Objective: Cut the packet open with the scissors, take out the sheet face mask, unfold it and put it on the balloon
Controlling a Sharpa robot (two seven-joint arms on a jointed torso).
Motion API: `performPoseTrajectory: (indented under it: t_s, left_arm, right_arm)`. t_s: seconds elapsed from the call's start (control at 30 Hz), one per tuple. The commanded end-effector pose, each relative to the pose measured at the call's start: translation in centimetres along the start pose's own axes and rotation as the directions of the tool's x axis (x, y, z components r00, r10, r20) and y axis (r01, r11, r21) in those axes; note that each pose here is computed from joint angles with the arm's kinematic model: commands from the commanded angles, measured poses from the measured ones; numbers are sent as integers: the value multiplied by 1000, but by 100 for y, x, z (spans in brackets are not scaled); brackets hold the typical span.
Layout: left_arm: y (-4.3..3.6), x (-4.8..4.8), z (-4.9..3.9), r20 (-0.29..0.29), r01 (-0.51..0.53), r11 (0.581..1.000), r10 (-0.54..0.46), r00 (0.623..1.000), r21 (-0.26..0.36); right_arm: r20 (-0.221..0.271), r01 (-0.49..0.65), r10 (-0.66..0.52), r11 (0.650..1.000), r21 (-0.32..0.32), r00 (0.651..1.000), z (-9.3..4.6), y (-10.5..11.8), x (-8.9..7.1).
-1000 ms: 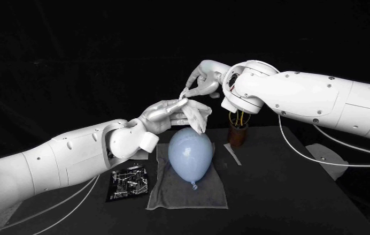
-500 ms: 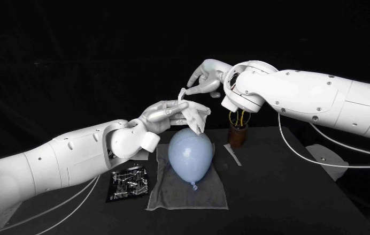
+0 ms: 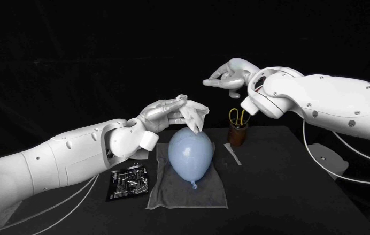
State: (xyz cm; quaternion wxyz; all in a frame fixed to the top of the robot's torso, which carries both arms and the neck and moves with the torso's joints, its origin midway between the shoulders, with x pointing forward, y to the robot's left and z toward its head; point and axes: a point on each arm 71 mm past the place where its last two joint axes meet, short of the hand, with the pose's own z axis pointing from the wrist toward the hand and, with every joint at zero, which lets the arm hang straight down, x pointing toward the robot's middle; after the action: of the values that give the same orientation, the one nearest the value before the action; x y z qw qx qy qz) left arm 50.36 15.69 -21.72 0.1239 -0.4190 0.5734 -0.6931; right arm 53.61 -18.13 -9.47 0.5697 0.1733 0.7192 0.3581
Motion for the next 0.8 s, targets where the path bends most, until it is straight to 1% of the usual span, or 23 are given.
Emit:
performPoseTrajectory:
  t_s: [0.03, 0.1, 0.17, 0.2, 0.3, 0.43, 0.63, 0.8]
  left_arm:
    - [-25, 12, 0, -1, 4, 1000, -4, 1000, 22]
    - [-27, 9, -6, 1, 5, 1000, -5, 1000, 23]
    - [-28, 8, -9, 1, 5, 1000, -5, 1000, 23]
    - [-29, 8, -13, 2, 6, 1000, -6, 1000, 23]
    - [-31, 8, -19, 4, 7, 1000, -7, 1000, 24]
    - [-35, 6, -31, 7, 10, 1000, -11, 1000, 26]
    - [-39, 6, -43, 10, 14, 1000, -14, 1000, 27]
    - [-36, 20, -43, 6, 17, 1000, -17, 1000, 26]
  right_arm:
    - [16, -188, 189, 981, -46, 982, -127, -87, 51]
    - [7, -244, 245, 968, -50, 970, -219, -182, 101]
    - [0, -273, 273, 961, -53, 962, -267, -232, 135]
    - [-10, -301, 301, 952, -54, 954, -318, -287, 180]
    - [-27, -334, 334, 941, -47, 942, -388, -366, 260]
    - [-57, -371, 369, 929, -23, 928, -483, -476, 420]
    - [-80, -399, 398, 917, -1, 914, -525, -551, 607]
    - [-98, -413, 412, 911, 6, 906, -517, -549, 703]
